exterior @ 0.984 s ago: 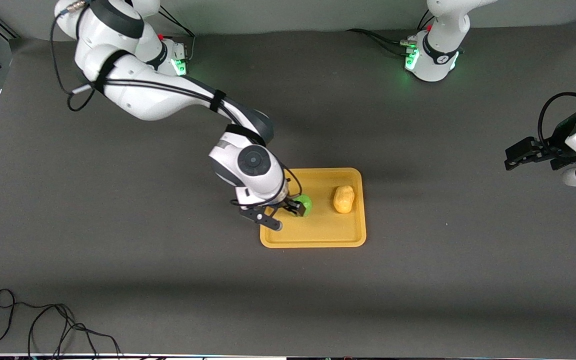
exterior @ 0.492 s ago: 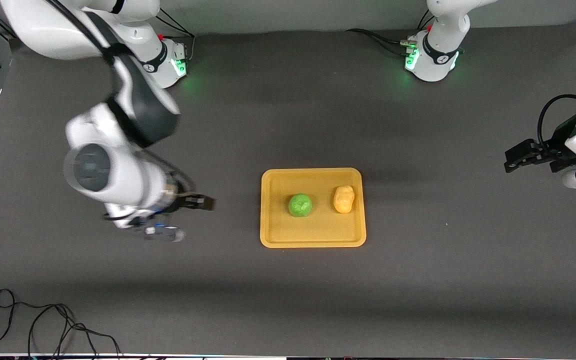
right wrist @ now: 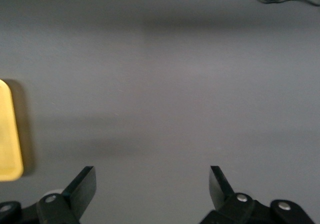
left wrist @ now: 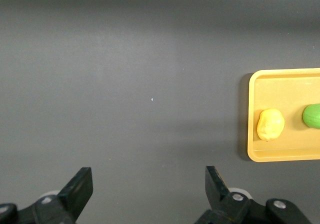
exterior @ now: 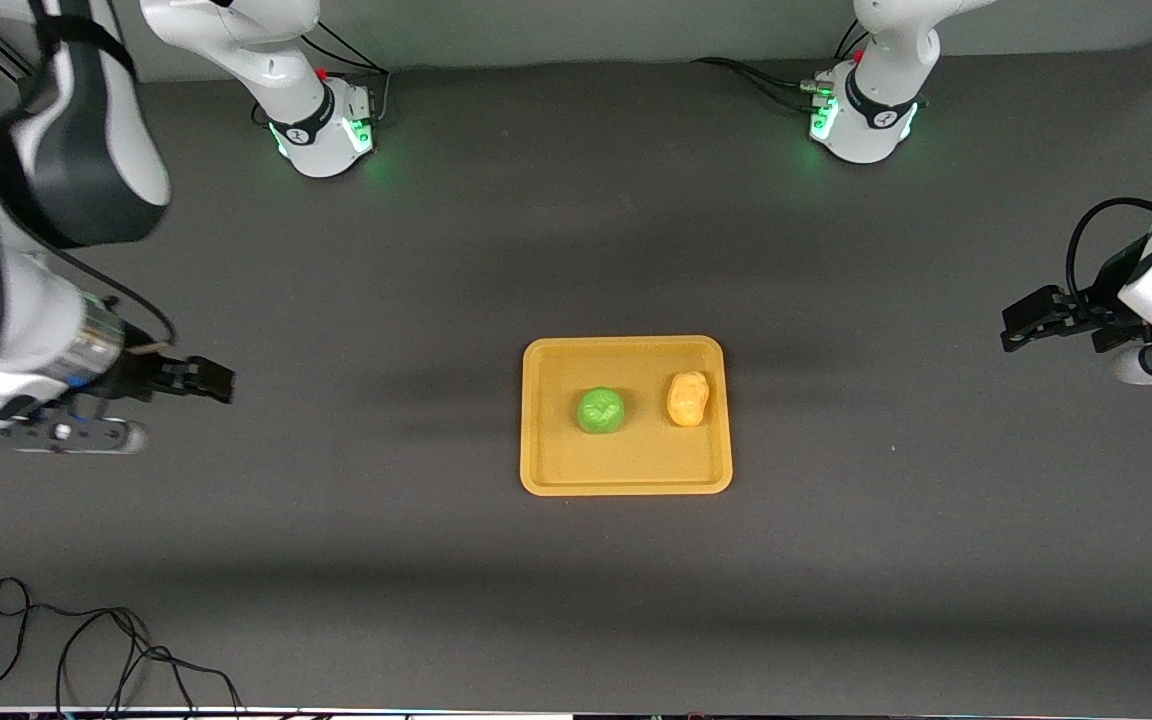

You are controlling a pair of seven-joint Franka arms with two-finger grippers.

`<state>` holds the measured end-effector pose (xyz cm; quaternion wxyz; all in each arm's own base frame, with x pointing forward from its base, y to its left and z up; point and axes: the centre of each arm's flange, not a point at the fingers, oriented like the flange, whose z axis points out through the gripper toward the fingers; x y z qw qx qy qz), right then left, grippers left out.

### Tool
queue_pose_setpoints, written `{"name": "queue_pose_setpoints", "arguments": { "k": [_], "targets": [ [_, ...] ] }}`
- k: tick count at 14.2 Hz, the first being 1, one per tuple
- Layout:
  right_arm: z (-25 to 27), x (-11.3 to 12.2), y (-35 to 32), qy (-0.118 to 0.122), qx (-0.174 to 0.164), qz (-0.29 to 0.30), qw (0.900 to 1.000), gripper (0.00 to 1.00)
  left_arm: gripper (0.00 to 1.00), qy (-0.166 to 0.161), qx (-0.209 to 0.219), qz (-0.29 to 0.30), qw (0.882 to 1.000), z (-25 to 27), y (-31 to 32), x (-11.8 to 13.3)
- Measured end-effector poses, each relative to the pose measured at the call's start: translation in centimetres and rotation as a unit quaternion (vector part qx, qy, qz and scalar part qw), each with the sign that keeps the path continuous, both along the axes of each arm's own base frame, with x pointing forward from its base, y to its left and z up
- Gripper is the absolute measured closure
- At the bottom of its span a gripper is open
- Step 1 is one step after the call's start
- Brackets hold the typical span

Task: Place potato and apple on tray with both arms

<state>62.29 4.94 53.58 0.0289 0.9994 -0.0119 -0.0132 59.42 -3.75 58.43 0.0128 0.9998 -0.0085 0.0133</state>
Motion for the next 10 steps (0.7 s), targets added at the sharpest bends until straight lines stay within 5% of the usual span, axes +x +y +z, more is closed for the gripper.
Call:
{"name": "queue_pose_setpoints", "arguments": {
  "k": [10],
  "targets": [
    [3.6, -1.7, -2.0, -0.007, -0.002, 0.004, 1.000, 0.00, 0.00, -0.002, 0.029, 0.007, 1.000, -0.1, -1.0, 0.0]
  ]
}}
